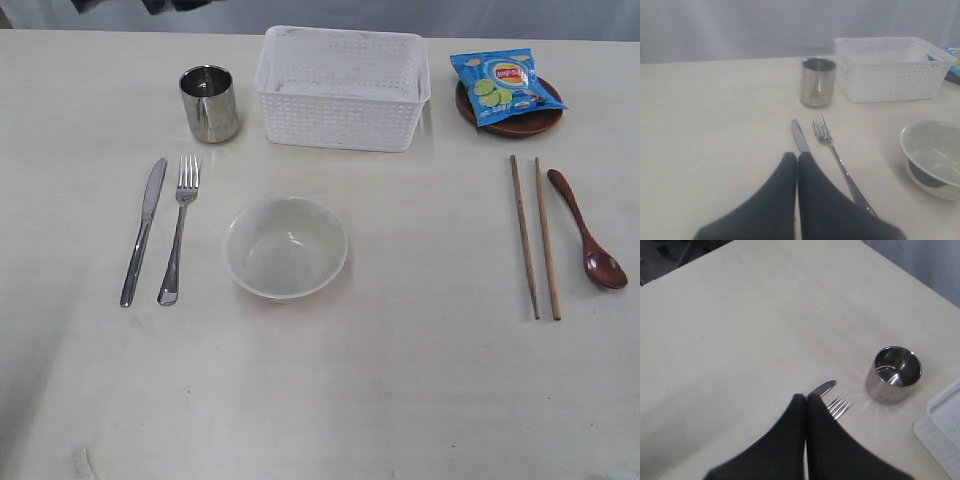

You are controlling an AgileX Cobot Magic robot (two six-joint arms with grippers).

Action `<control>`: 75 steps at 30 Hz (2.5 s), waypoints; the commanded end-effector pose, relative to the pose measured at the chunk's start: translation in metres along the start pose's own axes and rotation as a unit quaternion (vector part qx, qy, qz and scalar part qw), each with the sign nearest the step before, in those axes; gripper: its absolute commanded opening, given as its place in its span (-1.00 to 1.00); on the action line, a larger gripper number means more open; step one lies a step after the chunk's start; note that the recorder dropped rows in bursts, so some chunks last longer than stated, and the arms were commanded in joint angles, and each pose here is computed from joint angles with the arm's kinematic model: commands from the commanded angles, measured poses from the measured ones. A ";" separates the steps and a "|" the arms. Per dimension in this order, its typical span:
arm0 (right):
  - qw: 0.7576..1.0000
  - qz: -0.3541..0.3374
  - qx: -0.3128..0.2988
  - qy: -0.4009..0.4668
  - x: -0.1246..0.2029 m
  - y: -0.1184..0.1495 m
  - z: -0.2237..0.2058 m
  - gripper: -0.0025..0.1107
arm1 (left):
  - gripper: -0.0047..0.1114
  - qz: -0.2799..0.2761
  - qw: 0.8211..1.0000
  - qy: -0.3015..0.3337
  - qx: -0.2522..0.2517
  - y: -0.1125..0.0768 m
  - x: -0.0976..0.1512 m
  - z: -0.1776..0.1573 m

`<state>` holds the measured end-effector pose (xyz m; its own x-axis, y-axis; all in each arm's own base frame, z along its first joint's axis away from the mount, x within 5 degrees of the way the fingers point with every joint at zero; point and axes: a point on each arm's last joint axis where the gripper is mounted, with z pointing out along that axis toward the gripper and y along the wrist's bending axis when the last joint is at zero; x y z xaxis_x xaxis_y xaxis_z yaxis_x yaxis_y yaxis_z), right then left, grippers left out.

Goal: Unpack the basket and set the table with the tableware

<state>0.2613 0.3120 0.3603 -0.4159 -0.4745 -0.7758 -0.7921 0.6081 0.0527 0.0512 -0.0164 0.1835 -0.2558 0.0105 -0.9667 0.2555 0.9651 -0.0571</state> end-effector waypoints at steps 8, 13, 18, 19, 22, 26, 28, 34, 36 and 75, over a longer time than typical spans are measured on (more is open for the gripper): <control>1.000 -0.011 -0.005 -0.006 0.032 0.006 -0.072 -0.96 | -0.92 0.001 1.000 -0.001 0.003 0.000 0.001 0.000; 1.000 0.005 -0.009 0.009 0.066 0.008 -0.094 -0.96 | -0.92 0.051 0.997 -0.058 -0.018 0.003 -0.010 -0.001; 1.000 0.012 0.000 0.009 0.097 0.009 -0.122 -0.96 | -0.92 0.053 0.965 -0.255 -0.030 0.003 -0.044 -0.012; 1.000 0.019 0.005 0.008 0.102 0.008 -0.126 -0.96 | -0.92 0.053 0.953 -0.297 -0.033 0.003 -0.051 -0.016; 0.999 0.035 0.029 0.012 0.115 0.005 -0.137 -0.96 | -0.92 0.053 0.918 -0.391 -0.038 0.003 -0.065 -0.028; 0.997 0.049 0.055 0.025 0.130 0.001 -0.150 -0.96 | -0.92 0.051 0.880 -0.469 -0.042 0.003 -0.075 -0.040; 0.996 0.056 0.059 0.038 0.136 0.001 -0.155 -0.96 | -0.92 0.039 0.867 -0.495 -0.039 0.003 -0.078 -0.045; 0.994 0.059 0.065 0.065 0.152 0.001 -0.165 -0.96 | -0.92 -0.042 0.945 -0.325 -0.007 0.001 -0.095 -0.041; 0.993 0.064 0.069 0.072 0.156 0.001 -0.169 -0.96 | -0.92 -0.041 0.952 -0.303 -0.002 -0.001 -0.115 -0.044; 0.969 0.061 0.172 0.168 0.209 -0.018 -0.156 -0.96 | -0.14 -0.127 0.922 0.363 0.038 -0.015 -0.243 0.236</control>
<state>0.1186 0.1042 0.2944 -0.6541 -0.5604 -0.5081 -0.5799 0.8028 -0.1389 0.3069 -0.0921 0.3721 -0.8096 -0.0685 -0.5829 0.1801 0.9163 -0.3577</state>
